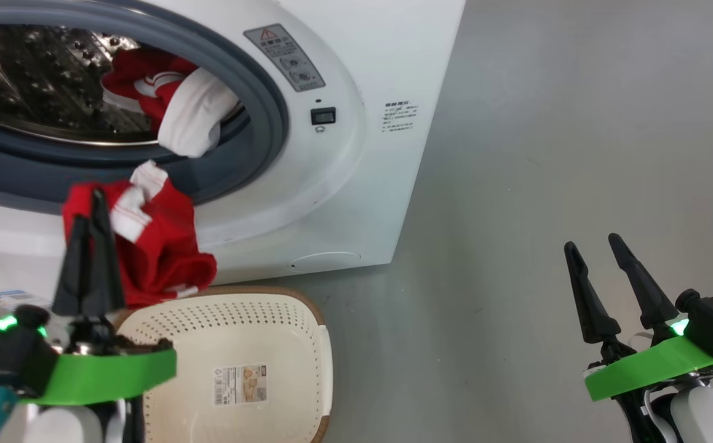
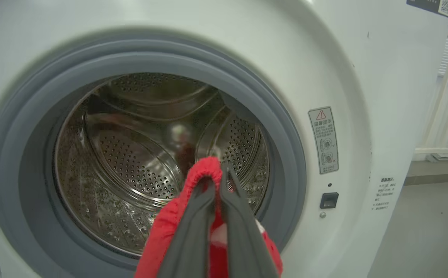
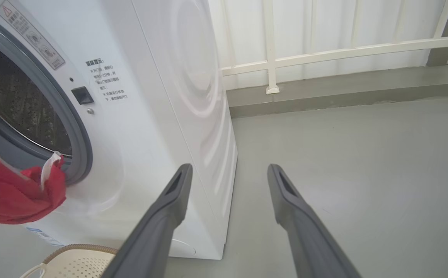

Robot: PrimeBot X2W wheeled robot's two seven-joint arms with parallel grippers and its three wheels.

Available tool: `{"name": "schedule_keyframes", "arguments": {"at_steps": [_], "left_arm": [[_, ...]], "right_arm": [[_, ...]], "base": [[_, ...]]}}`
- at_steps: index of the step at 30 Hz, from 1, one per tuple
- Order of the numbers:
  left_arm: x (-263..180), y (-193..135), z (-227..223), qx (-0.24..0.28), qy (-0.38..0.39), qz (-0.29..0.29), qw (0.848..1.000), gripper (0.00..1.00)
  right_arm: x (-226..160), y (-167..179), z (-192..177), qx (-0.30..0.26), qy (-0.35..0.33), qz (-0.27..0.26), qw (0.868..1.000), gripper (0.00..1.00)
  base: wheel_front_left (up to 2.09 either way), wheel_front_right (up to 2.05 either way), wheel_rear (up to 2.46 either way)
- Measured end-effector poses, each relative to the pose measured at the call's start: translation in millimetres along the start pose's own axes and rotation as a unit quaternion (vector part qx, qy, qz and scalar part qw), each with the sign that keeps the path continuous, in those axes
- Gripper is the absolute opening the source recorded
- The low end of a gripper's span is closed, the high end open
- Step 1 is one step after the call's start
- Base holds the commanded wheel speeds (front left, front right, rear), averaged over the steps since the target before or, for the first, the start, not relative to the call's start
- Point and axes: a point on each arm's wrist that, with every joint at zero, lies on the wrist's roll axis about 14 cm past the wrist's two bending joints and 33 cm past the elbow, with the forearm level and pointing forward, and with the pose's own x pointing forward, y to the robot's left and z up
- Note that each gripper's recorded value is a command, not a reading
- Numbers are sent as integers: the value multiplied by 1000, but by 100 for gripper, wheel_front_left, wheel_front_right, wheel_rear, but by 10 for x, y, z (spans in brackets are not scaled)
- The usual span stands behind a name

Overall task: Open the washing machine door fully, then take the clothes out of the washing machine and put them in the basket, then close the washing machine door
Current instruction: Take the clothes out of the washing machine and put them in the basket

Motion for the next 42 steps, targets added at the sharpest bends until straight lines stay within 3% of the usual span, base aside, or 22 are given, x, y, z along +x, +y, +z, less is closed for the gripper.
{"name": "schedule_keyframes", "arguments": {"at_steps": [11,20,27,42], "left_arm": [[-489,81,-1052,-7,172,30,985,0],[-983,144,-1843,-18,311,35,950,0],[-1050,69,-2233,-23,367,22,929,0],[-1301,-26,-3078,-17,492,-8,871,0]], "right_arm": [[15,-37,-122,0,17,-5,1000,100],[95,-63,-184,-1,24,-7,1000,100],[188,-103,-270,-2,33,-10,999,100],[436,-212,-651,4,70,-23,997,100]], "base": [[0,0,0],[0,0,0],[0,0,0],[0,0,0]]}}
